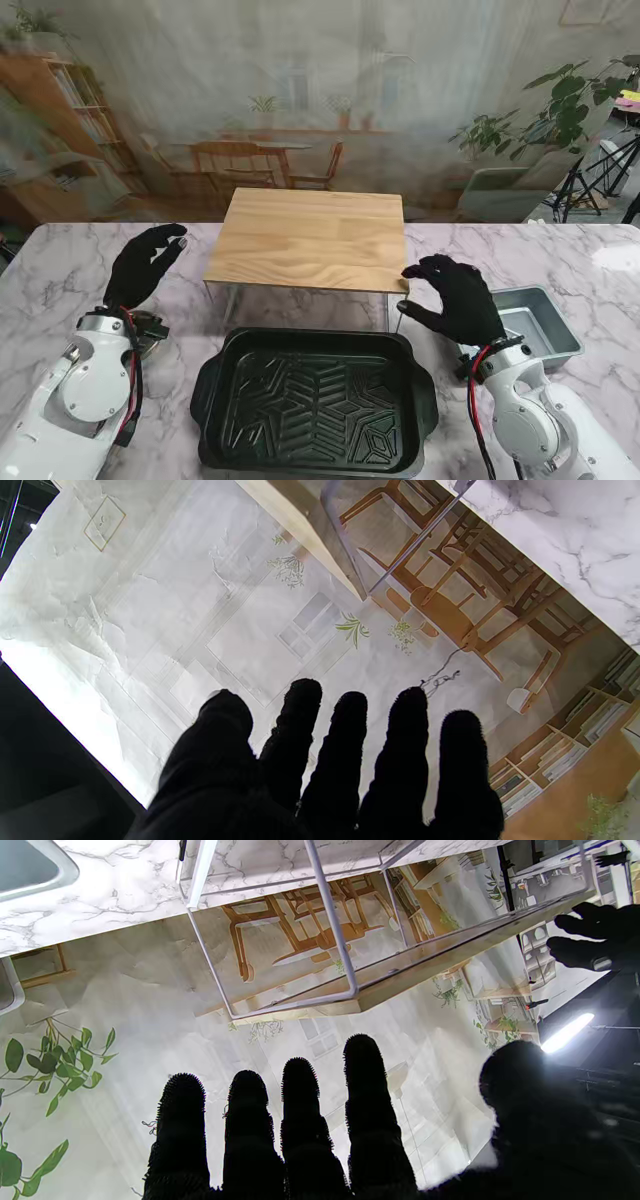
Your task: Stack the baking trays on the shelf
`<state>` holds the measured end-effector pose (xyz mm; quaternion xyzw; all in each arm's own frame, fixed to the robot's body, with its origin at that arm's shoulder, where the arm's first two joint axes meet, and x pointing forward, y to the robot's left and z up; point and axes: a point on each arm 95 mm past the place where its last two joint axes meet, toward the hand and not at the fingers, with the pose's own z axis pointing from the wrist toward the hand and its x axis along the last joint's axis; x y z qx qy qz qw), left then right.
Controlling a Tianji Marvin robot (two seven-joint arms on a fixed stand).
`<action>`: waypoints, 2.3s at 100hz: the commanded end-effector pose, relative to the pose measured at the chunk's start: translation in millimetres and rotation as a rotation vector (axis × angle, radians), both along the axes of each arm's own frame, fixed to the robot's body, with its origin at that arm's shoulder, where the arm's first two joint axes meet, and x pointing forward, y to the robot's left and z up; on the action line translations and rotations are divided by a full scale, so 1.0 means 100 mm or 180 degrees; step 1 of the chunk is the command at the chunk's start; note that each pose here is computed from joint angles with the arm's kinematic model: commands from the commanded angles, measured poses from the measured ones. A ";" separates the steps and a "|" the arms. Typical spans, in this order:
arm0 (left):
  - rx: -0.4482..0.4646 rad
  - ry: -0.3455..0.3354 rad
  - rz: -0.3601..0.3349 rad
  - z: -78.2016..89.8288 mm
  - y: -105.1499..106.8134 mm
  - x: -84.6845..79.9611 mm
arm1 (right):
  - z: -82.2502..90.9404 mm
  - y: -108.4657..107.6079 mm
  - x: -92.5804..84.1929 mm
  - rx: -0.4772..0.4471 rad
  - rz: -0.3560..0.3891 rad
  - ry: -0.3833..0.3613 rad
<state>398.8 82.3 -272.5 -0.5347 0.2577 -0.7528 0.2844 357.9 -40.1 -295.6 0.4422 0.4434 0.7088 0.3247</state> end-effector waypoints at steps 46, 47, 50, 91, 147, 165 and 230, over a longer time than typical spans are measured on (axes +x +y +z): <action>0.0027 0.0007 -0.0062 0.02 -0.04 -0.02 | 0.00 -0.04 -0.09 0.0035 0.0000 -0.0093; 0.0031 0.0006 -0.0063 0.02 -0.05 -0.02 | 0.00 -0.04 -0.09 0.0037 0.0000 -0.0095; 0.0042 0.0007 -0.0067 0.02 -0.05 -0.02 | 0.00 -0.05 -0.10 0.0041 -0.0002 -0.0099; 0.0064 0.0019 -0.0057 -0.01 -0.05 -0.01 | 0.06 -0.24 -0.12 -0.0159 -0.0008 -0.0196; 0.0061 -0.0029 -0.0024 -0.01 -0.02 0.00 | 0.38 -1.14 -0.27 -0.1336 -0.0182 -0.0195; 0.0068 -0.0021 -0.0027 -0.01 -0.02 0.00 | 0.25 -1.36 -0.29 -0.1812 -0.0125 -0.0084; 0.0097 -0.0019 -0.0036 -0.04 -0.02 0.02 | -0.42 -1.43 -0.23 -0.2415 -0.0227 0.0666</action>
